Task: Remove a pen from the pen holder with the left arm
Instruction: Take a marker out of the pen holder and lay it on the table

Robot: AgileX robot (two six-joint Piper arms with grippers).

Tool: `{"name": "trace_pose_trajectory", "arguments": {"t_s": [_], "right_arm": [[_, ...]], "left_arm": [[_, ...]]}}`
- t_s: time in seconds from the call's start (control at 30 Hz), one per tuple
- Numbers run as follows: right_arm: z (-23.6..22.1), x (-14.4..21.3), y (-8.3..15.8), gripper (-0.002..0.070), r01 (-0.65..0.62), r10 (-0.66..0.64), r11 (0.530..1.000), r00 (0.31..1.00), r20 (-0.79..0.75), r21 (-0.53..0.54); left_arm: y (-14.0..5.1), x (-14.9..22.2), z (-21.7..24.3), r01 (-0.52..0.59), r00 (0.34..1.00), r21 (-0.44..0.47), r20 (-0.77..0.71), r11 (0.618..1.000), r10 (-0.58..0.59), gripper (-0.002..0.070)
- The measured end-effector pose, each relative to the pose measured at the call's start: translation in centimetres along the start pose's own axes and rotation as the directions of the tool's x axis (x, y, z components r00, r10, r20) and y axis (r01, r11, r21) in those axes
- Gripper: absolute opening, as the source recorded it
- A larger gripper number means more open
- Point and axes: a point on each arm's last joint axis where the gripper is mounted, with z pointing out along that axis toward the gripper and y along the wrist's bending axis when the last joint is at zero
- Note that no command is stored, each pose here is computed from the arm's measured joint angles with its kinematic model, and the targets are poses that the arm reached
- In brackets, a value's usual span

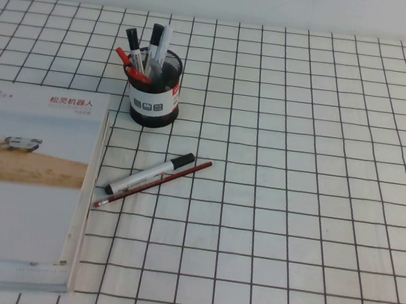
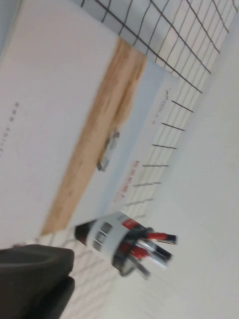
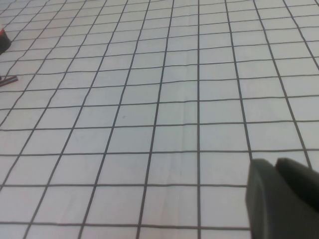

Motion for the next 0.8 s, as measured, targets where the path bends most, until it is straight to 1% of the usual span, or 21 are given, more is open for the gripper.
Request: {"name": "trace_pose_trajectory", "arguments": {"t_s": [0.07, 0.13, 0.2, 0.27, 0.4, 0.5, 0.53, 0.63, 0.7, 0.8], "right_arm": [[0.0, 0.0, 0.0, -0.0015, 0.0, 0.0, 1.0, 1.0, 0.0, 0.0], [0.0, 0.0, 0.0, -0.0015, 0.0, 0.0, 1.0, 1.0, 0.0, 0.0], [0.0, 0.0, 0.0, -0.0015, 0.0, 0.0, 1.0, 1.0, 0.0, 0.0], [0.0, 0.0, 0.0, -0.0015, 0.0, 0.0, 1.0, 1.0, 0.0, 0.0], [0.0, 0.0, 0.0, -0.0015, 0.0, 0.0, 1.0, 1.0, 0.0, 0.0], [0.0, 0.0, 0.0, -0.0015, 0.0, 0.0, 1.0, 1.0, 0.0, 0.0], [0.0, 0.0, 0.0, -0.0015, 0.0, 0.0, 1.0, 1.0, 0.0, 0.0], [0.0, 0.0, 0.0, -0.0015, 0.0, 0.0, 1.0, 1.0, 0.0, 0.0], [0.0, 0.0, 0.0, -0.0015, 0.0, 0.0, 1.0, 1.0, 0.0, 0.0], [0.0, 0.0, 0.0, -0.0015, 0.0, 0.0, 1.0, 1.0, 0.0, 0.0]], "left_arm": [[-0.1, -0.4, 0.0, 0.092, 0.995, 0.014, 0.041, 0.996, -0.092, -0.0003], [-0.1, -0.7, 0.0, 0.131, 0.988, 0.017, 0.081, 0.991, -0.132, -0.0002], [0.0, -1.1, -0.1, 0.149, 0.981, 0.016, 0.122, 0.989, -0.15, -0.0002], [0.1, -1.3, -0.1, 0.142, 0.979, 0.012, 0.147, 0.99, -0.143, -0.0002], [0.0, -1.2, -0.1, 0.142, 0.98, 0.014, 0.136, 0.99, -0.142, -0.0002], [0.0, -1.3, 0.3, 0.15, 0.985, -0.003, 0.082, 0.989, -0.149, -0.0002], [-0.3, -1.8, 0.4, 0.143, 0.988, -0.007, 0.064, 0.99, -0.142, -0.0002], [-1.2, -3.9, 1.1, 0.092, 0.996, -0.015, 0.005, 0.996, -0.092, -0.0002], [-2.1, -5.7, 2.0, 0.041, 0.997, -0.011, -0.059, 0.999, -0.041, -0.0002], [-3.2, -8.0, 3.8, -0.003, 0.988, -0.003, -0.152, 1.0, 0.003, -0.0002]]}}
